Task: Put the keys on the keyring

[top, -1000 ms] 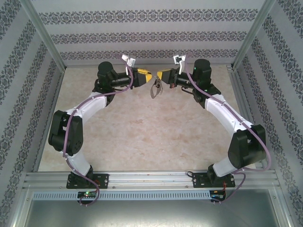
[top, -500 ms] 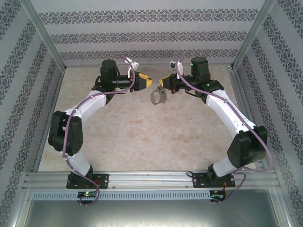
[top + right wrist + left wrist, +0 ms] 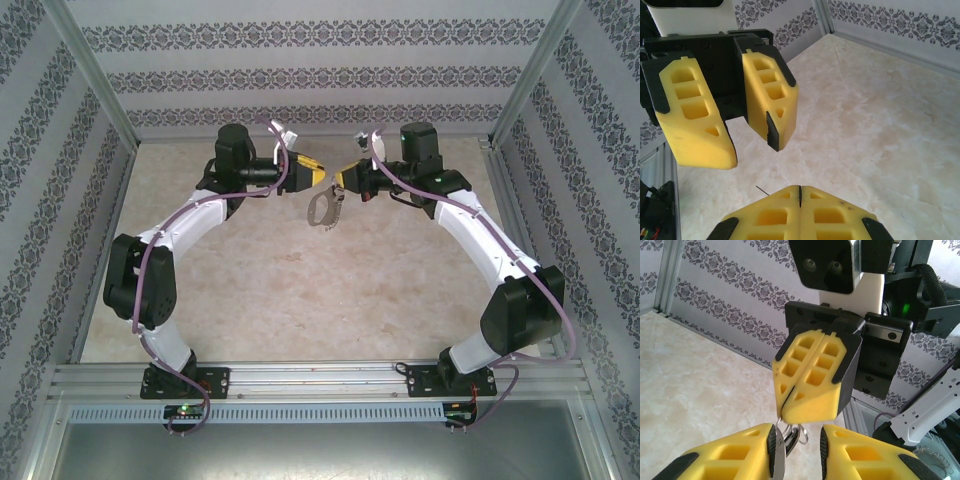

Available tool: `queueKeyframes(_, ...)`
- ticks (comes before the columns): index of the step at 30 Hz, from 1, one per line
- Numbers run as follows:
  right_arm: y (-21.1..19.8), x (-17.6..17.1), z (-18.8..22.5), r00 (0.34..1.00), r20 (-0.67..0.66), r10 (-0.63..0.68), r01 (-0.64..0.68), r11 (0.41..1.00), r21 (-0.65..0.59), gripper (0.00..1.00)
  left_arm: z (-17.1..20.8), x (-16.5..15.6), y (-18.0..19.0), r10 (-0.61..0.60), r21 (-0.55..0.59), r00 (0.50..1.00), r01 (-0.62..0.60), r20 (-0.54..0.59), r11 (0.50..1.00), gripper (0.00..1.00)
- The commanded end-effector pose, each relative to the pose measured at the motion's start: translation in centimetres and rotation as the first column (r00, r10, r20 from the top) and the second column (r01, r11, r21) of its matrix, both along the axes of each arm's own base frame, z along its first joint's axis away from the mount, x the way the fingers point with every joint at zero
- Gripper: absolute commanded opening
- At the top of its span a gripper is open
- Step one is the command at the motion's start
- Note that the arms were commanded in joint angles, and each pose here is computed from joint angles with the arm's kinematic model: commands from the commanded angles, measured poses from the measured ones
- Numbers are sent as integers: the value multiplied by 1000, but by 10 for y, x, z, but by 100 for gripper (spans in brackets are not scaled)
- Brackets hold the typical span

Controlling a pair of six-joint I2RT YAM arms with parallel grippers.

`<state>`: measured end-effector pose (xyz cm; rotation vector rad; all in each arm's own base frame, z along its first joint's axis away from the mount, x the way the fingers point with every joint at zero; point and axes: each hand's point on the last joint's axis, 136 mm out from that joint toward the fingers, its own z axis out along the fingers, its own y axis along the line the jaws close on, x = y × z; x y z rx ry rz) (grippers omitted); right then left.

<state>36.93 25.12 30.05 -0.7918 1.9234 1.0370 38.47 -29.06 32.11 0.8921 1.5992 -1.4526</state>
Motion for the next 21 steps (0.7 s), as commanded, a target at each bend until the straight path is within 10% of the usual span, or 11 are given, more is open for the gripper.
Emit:
queueKeyframes(1, 7, -3, 17, 998, 57, 39, -41, 999, 32, 0, 2, -7, -9, -59, -5, 998, 59, 8, 998, 32)
queueKeyframes(21, 8, -7, 23, 997, 58, 59, -63, 996, 67, 0, -12, -7, -19, -72, -1, 997, 72, -20, 997, 30)
